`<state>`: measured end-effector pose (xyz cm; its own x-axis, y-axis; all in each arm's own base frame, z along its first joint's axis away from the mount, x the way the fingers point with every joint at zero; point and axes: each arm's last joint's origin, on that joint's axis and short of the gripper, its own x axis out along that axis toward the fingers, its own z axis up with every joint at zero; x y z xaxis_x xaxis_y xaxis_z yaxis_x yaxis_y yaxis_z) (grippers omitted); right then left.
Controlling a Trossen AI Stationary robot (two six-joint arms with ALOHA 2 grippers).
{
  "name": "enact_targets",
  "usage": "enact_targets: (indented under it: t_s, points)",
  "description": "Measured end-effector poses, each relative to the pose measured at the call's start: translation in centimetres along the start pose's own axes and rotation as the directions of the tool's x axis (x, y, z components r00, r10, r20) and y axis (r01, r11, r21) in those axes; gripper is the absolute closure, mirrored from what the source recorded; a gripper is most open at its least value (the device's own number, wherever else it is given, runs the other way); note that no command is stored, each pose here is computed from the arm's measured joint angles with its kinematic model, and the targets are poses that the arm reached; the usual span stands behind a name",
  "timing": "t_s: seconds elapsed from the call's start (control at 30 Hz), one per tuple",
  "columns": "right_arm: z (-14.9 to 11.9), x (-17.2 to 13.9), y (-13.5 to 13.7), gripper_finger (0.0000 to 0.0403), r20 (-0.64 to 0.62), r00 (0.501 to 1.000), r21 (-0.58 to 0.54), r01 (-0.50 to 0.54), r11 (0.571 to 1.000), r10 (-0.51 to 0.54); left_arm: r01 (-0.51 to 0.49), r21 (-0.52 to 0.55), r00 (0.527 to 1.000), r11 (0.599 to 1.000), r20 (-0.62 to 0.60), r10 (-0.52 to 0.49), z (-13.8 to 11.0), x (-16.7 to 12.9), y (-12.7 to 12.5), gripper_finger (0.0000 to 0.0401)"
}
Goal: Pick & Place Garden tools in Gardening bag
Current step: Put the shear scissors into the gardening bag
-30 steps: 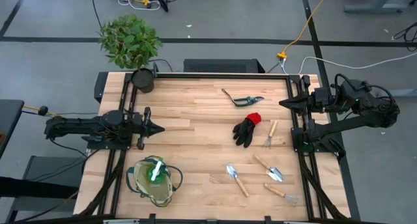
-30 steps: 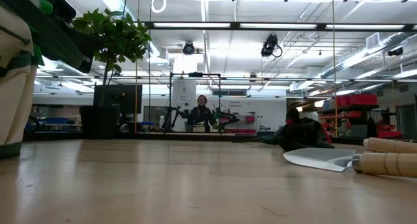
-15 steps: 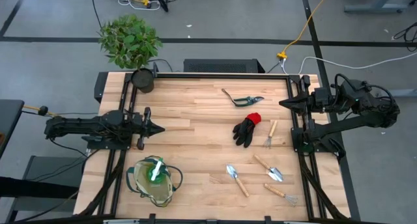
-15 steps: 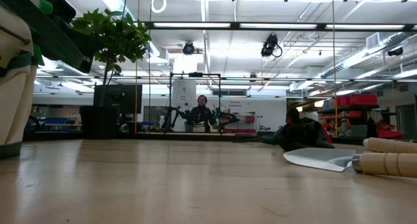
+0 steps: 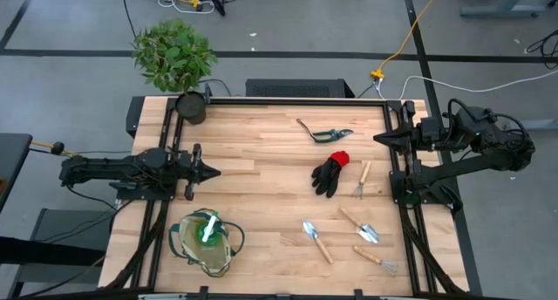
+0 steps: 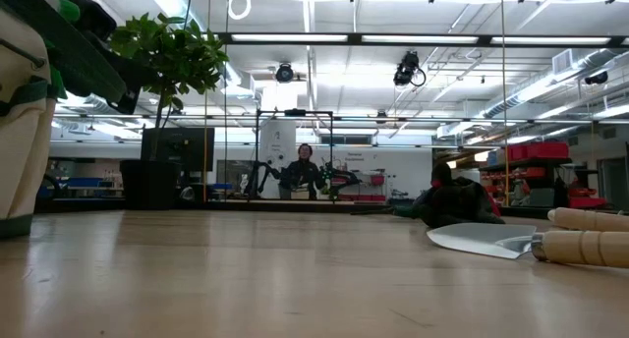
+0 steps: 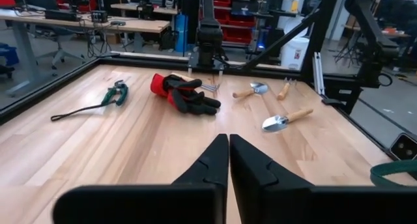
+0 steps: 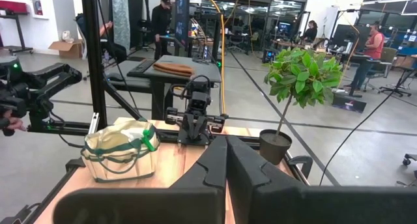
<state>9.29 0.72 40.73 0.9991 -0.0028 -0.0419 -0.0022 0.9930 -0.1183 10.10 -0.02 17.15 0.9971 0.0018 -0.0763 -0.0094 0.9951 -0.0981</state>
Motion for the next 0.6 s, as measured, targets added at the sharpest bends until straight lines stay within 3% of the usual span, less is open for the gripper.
enact_targets:
  t_s: [0.6]
  points:
    - [0.00, -0.01, 0.00, 0.0392, 0.000, 1.000, 0.000, 0.000, 1.000, 0.000, -0.001, -0.028, 1.000, 1.000, 0.001, 0.001, 0.02, 0.00, 0.00, 0.0367]
